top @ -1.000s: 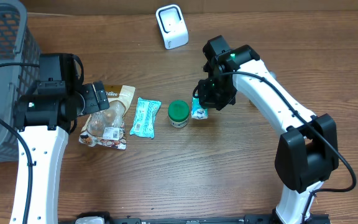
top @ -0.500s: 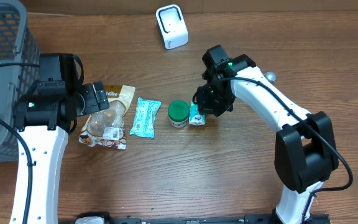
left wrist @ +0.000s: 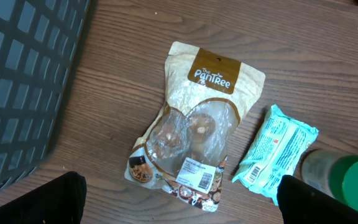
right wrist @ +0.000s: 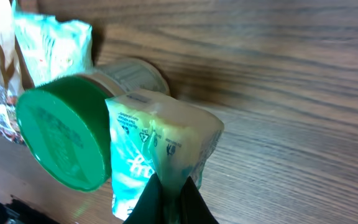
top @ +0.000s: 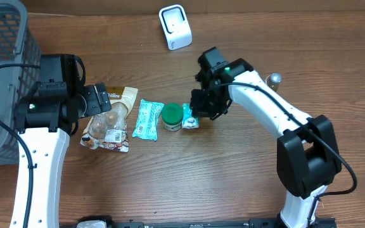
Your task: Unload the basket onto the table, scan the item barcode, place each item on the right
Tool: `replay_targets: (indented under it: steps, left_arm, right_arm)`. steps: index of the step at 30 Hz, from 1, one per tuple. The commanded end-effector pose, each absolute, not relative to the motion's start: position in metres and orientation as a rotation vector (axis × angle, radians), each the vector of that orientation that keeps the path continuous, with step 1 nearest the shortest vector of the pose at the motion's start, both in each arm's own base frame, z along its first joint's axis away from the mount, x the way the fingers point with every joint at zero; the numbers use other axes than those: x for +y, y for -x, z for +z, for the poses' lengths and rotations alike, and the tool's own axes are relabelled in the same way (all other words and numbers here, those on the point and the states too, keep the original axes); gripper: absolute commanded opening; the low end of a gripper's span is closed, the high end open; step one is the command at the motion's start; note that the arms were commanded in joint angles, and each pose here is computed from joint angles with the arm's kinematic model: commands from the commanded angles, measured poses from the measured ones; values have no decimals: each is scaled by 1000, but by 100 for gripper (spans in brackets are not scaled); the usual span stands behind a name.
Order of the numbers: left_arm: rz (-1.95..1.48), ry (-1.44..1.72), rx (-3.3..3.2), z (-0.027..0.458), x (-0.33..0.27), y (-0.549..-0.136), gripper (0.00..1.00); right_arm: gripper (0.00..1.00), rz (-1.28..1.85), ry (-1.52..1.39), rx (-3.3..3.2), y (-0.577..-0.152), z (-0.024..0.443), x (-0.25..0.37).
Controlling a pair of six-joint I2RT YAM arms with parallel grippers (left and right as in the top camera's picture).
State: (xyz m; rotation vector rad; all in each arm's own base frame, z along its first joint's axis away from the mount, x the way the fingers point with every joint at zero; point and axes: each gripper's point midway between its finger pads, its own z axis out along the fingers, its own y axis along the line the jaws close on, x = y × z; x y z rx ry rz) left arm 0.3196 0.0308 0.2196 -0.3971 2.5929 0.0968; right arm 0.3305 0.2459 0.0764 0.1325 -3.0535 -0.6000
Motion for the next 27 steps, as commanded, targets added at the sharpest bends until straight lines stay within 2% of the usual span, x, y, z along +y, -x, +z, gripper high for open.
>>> replay_targets:
  steps: [1,10,21,22,23,27]
  left_arm:
    - [90,407,2585,222,30,-323,100]
    - [90,407,2585,222,30,-323,100]
    - [90,407,2585,222,30,-323,100]
    - [91,408,2585,222,30,-323,100]
    - [90,407,2585,222,30,-323,100]
    - [90,407,2585,222,30,-323,100]
  right_arm:
    - [4,-518,-165,-3131,-334,85,239]
    - [4,-94,-124,-3258,-348,76,191]
    - [4,-77,-158,-3265,-344,47,186]
    - [5,-74,-157,-3272,-345,45,186]
    - [13,-63,-155,-3279,-346,44,184]
    - [23,32,-172,-3328,-356,45,175]
